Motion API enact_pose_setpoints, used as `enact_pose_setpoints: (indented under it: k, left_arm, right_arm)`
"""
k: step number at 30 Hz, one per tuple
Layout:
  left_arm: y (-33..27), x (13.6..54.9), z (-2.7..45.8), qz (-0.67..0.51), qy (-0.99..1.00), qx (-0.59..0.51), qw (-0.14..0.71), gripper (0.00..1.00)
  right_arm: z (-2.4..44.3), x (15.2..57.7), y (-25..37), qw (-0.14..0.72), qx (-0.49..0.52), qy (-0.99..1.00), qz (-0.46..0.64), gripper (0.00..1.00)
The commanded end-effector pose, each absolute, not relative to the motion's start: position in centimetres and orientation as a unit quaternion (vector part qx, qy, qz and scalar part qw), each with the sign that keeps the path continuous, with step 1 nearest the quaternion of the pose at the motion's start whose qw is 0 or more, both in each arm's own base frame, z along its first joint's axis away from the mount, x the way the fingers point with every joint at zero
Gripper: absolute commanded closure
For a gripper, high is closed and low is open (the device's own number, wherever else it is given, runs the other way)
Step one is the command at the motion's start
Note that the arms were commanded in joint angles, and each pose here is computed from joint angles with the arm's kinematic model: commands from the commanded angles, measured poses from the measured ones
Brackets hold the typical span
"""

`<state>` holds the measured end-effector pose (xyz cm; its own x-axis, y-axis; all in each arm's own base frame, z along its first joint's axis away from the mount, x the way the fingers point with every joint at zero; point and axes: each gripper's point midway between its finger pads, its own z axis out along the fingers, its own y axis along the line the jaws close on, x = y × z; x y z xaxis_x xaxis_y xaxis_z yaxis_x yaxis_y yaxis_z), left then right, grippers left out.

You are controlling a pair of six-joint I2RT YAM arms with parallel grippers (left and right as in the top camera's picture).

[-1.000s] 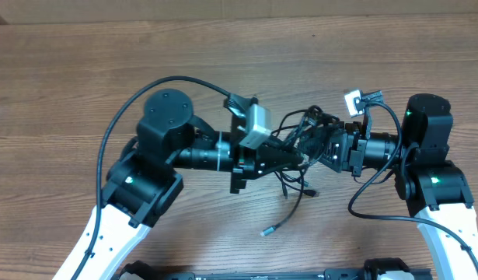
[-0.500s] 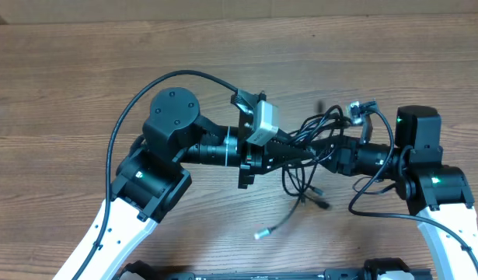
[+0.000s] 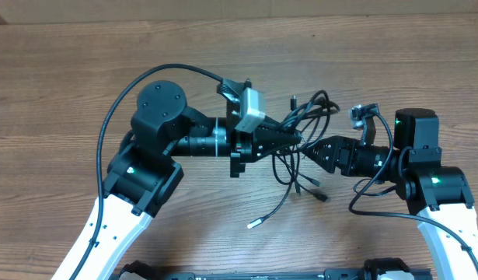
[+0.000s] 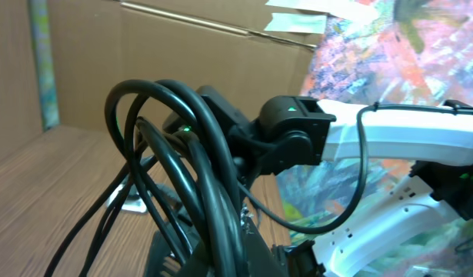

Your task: Untangle cables

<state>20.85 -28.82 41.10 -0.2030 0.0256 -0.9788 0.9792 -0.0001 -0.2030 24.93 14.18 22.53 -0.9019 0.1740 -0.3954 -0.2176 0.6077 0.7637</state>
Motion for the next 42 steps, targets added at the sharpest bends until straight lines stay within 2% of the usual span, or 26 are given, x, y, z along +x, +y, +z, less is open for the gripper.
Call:
enact_pose_setpoints:
  k: [1, 4, 7, 15, 20, 27, 32, 42]
  left_arm:
    - [-27.7, 22.1, 41.4, -0.533, 0.575, 0.431, 0.448, 0.96]
    - [-26.4, 25.0, 38.6, -0.49, 0.654, 0.373, 0.44, 0.96]
    - [-25.6, 26.1, 36.2, -0.446, 0.694, 0.36, 0.436, 0.96]
    - [-25.1, 25.3, 33.5, -0.412, 0.712, 0.392, 0.411, 0.96]
    - [-24.5, 23.9, 31.2, -0.394, 0.722, 0.425, 0.377, 0.96]
    - [-25.4, 20.7, 32.5, -0.476, 0.679, 0.446, 0.336, 0.96]
    - [-25.7, 19.3, 33.4, -0.538, 0.683, 0.408, 0.281, 0.96]
    - [-25.7, 18.3, 33.8, -0.569, 0.689, 0.38, 0.238, 0.96]
  right_arm:
    - [23.2, 25.2, 14.1, 0.235, -0.019, 0.866, 0.44, 0.16]
    - [23.3, 25.2, 14.1, 0.235, -0.019, 0.866, 0.441, 0.14]
    - [23.4, 25.2, 14.2, 0.235, -0.023, 0.863, 0.446, 0.14]
    - [27.0, 25.1, 16.0, 0.268, -0.092, 0.81, 0.514, 0.15]
    - [28.0, 25.6, 16.2, 0.31, -0.139, 0.792, 0.507, 0.14]
    - [28.1, 25.7, 16.2, 0.408, -0.295, 0.747, 0.435, 0.15]
    - [28.6, 25.4, 16.5, 0.475, -0.417, 0.677, 0.377, 0.13]
    - [31.3, 24.2, 17.4, 0.508, -0.464, 0.601, 0.408, 0.12]
